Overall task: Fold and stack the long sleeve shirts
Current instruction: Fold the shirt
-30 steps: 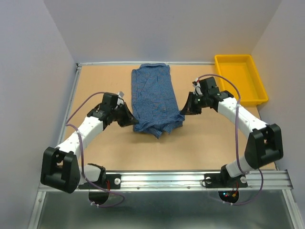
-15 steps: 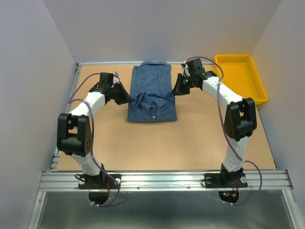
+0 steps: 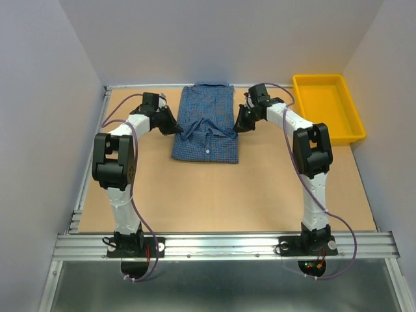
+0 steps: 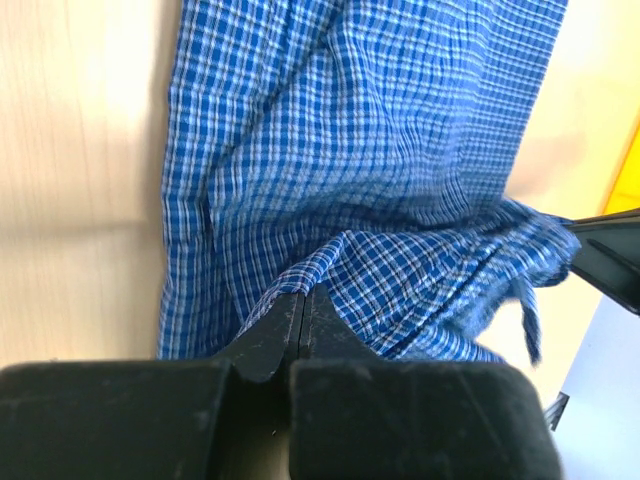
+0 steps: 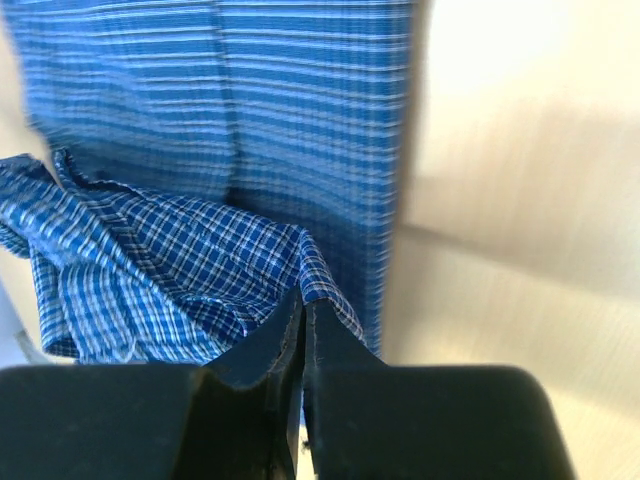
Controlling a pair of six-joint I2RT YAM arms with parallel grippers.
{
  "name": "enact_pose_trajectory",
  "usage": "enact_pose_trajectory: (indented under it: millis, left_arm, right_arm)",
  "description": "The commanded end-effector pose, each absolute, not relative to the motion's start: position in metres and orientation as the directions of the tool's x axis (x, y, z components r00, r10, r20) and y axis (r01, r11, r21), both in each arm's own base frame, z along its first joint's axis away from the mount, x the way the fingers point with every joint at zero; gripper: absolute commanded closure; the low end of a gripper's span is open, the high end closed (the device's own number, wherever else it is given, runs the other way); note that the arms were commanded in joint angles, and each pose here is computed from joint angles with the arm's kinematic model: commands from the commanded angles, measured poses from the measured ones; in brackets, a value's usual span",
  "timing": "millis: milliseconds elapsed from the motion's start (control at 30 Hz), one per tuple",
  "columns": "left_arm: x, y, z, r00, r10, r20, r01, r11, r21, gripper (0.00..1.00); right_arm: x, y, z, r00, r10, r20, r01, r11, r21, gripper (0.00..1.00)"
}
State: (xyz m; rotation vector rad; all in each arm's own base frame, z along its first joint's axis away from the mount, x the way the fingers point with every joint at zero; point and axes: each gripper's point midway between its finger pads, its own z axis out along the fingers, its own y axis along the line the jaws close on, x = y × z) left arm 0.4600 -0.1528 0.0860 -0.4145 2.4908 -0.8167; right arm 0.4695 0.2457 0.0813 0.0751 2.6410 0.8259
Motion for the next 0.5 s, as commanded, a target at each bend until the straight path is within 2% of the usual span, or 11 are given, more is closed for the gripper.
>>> enact_pose_trajectory:
  millis: [0, 33, 167, 267, 400, 467]
  left_arm:
    - [0.483, -0.154, 0.101, -0.809, -0.405, -0.427, -0.057, 0.776, -0.629, 0.99]
    - [0.485, -0.153, 0.1, -0.806, -0.41, -0.428, -0.059, 0.774, -0.63, 0.99]
    - [0.493, -0.149, 0.105, -0.785, -0.436, -0.44, -0.064, 0.763, -0.643, 0.94]
    - [0.5, -0.142, 0.114, -0.759, -0.466, -0.454, -0.076, 0.756, -0.65, 0.91]
    - [0.505, -0.134, 0.129, -0.718, -0.511, -0.472, -0.079, 0.734, -0.675, 0.91]
    - [0.505, -0.133, 0.132, -0.71, -0.524, -0.471, -0.081, 0.725, -0.684, 0.91]
  right_arm:
    - [0.494, 0.24, 0.086, -0.903, 0.179, -0.392, -0.071, 0.836, 0.545, 0.93]
    - [0.495, 0.239, 0.084, -0.903, 0.179, -0.391, -0.069, 0.837, 0.543, 0.9]
    - [0.504, 0.235, 0.09, -0.886, 0.17, -0.432, -0.09, 0.85, 0.52, 0.65]
    - [0.514, 0.231, 0.112, -0.85, 0.148, -0.506, -0.142, 0.86, 0.49, 0.55]
    - [0.523, 0.231, 0.145, -0.798, 0.114, -0.591, -0.22, 0.859, 0.462, 0.55]
    - [0.525, 0.232, 0.155, -0.783, 0.108, -0.612, -0.24, 0.856, 0.458, 0.59]
